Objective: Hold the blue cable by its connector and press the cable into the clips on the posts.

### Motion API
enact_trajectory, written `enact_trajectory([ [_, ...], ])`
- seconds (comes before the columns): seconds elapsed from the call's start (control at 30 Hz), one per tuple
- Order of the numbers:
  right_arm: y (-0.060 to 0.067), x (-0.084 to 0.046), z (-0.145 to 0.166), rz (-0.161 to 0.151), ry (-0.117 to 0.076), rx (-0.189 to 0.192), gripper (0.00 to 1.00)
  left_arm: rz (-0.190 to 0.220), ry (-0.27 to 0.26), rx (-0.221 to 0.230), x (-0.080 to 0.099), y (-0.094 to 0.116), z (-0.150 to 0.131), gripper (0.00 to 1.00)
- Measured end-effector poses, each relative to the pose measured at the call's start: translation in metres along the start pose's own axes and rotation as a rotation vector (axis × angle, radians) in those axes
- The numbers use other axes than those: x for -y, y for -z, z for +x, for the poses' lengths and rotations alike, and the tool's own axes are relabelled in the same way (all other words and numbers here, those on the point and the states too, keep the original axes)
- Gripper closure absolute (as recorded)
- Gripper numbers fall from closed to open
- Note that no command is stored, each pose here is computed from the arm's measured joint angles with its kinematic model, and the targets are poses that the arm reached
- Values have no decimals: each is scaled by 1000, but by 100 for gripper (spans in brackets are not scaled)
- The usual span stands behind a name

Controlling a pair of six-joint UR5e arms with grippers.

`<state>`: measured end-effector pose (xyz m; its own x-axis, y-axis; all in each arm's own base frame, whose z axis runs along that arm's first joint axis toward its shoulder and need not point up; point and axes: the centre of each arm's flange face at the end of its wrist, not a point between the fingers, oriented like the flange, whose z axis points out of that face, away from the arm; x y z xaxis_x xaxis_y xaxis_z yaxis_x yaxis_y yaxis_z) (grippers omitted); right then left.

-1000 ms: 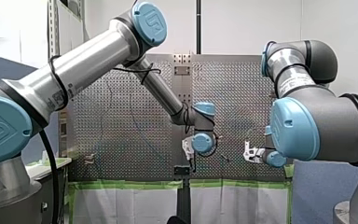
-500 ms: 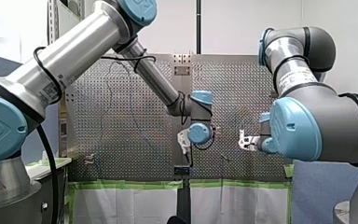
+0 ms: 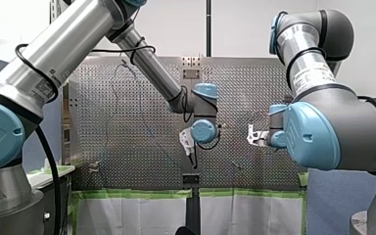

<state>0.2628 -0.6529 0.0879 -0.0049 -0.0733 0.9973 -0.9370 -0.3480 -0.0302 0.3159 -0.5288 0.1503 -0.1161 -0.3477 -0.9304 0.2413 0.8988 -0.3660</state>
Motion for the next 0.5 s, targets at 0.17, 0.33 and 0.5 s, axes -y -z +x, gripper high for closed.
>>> enact_trajectory([
  [0.17,-1,3,29,-3,-10,-44,100,13,19,21,-2,10,-13,0],
  [0.33,-1,3,37,-3,-13,-55,100,14,22,25,-2,12,-16,0],
  [0.5,-1,4,38,-3,-13,-56,100,15,23,26,-2,12,-17,0],
])
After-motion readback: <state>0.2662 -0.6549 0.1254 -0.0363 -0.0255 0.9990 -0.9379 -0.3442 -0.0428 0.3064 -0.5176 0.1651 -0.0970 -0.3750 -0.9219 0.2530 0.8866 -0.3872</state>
